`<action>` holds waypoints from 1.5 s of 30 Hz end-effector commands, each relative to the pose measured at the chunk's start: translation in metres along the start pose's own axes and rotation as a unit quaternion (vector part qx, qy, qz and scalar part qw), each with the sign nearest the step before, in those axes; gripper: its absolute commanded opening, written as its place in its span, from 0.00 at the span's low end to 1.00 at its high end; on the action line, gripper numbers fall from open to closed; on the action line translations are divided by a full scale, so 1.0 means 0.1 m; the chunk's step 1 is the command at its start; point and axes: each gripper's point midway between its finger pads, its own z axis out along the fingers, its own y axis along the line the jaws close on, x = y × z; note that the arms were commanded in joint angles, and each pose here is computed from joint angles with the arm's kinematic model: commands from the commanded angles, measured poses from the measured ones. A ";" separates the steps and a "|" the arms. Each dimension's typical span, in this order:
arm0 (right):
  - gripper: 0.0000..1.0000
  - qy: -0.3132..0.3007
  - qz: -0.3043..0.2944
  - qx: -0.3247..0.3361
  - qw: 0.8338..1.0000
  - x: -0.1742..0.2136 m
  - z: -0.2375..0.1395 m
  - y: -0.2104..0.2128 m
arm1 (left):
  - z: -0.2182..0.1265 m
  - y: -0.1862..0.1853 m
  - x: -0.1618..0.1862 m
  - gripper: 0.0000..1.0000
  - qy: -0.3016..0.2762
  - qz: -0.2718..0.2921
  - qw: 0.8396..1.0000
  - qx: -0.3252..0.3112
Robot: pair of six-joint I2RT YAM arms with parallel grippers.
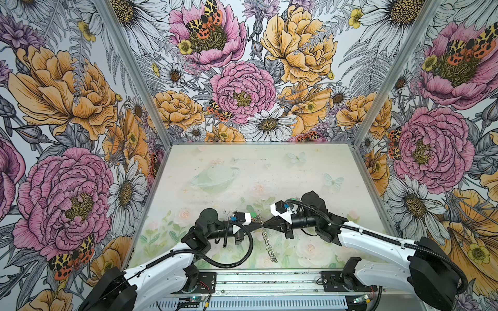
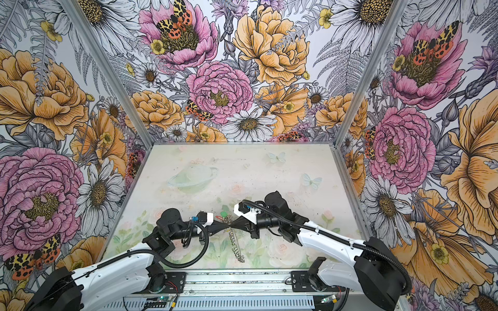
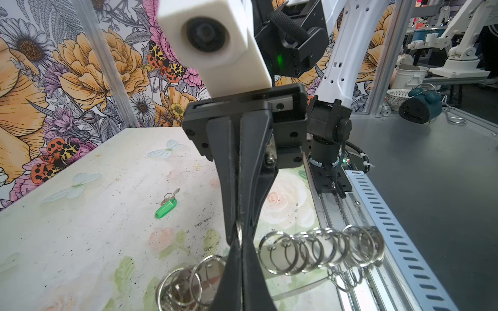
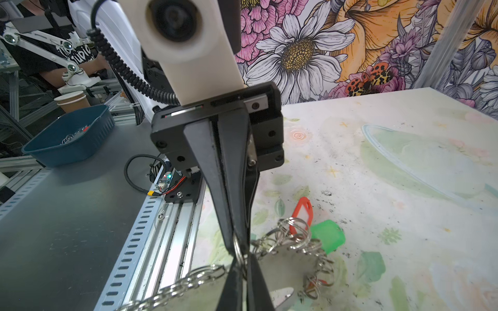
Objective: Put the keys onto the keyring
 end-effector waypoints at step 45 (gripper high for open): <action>0.00 0.160 -0.054 0.094 0.981 -0.18 0.00 -0.13 | 0.11 0.09 0.11 0.06 0.044 -0.020 0.999 0.007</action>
